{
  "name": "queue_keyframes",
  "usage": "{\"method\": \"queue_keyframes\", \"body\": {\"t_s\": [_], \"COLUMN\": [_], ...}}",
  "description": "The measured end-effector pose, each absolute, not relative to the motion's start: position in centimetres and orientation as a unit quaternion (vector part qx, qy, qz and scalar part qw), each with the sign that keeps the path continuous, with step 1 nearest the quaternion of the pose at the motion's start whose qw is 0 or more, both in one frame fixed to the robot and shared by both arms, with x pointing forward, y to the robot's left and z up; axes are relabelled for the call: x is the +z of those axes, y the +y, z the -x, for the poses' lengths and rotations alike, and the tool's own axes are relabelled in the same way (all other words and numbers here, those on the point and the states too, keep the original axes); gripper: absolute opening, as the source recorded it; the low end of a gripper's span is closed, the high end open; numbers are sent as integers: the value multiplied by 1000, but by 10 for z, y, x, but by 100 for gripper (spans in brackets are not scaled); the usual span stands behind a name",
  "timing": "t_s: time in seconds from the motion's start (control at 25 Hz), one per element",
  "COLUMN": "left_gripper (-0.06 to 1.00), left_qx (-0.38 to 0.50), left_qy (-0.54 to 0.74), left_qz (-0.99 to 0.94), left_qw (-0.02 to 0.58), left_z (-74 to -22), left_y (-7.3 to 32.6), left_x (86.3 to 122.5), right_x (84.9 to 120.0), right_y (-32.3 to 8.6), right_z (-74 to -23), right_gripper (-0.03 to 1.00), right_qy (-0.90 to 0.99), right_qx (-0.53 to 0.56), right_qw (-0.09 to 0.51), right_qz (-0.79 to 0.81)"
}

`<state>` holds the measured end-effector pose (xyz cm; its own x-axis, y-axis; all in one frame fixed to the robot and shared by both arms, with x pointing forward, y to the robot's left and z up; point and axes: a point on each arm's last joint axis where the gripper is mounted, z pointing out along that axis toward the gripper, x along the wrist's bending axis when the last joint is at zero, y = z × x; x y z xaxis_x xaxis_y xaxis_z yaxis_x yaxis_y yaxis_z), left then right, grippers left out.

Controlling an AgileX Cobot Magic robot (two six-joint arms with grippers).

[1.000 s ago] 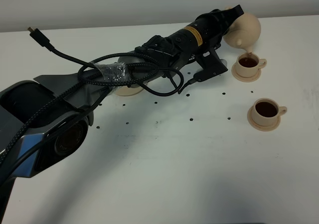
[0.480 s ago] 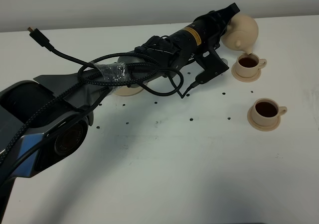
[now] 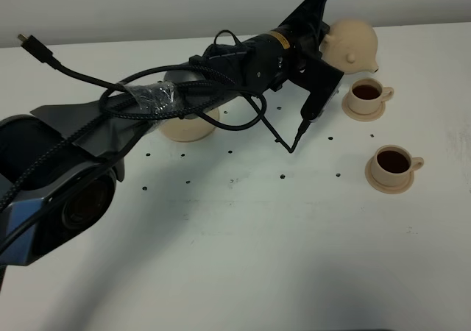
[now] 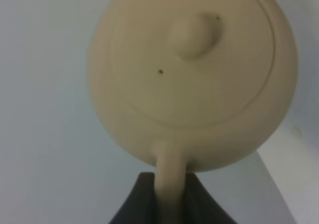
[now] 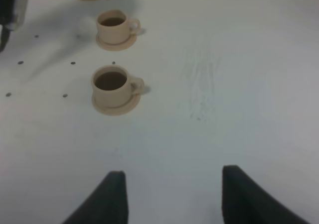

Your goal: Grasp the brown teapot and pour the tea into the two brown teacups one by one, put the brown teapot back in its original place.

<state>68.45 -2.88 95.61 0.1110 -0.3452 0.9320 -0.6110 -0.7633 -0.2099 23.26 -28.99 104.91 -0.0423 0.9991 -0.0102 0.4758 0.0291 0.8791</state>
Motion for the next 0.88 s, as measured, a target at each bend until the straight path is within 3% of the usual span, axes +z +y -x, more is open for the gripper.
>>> {"method": "queue_keyframes", "body": {"t_s": [0.4, 0.88], "left_gripper": [13, 13], "left_qx": [490, 305], "left_qy": [-176, 10], "left_qz": [-822, -906], "left_qw": [229, 293], "left_z": [-684, -682], "left_y": [-2, 24], "left_x": [994, 979], "right_x": [1049, 1049], "right_y": [-290, -290], "right_z": [-233, -233], "right_gripper": [42, 42], "right_qy": [622, 622], "right_qx": [366, 366], "right_qw": [357, 357], "right_qz": [-593, -593]}}
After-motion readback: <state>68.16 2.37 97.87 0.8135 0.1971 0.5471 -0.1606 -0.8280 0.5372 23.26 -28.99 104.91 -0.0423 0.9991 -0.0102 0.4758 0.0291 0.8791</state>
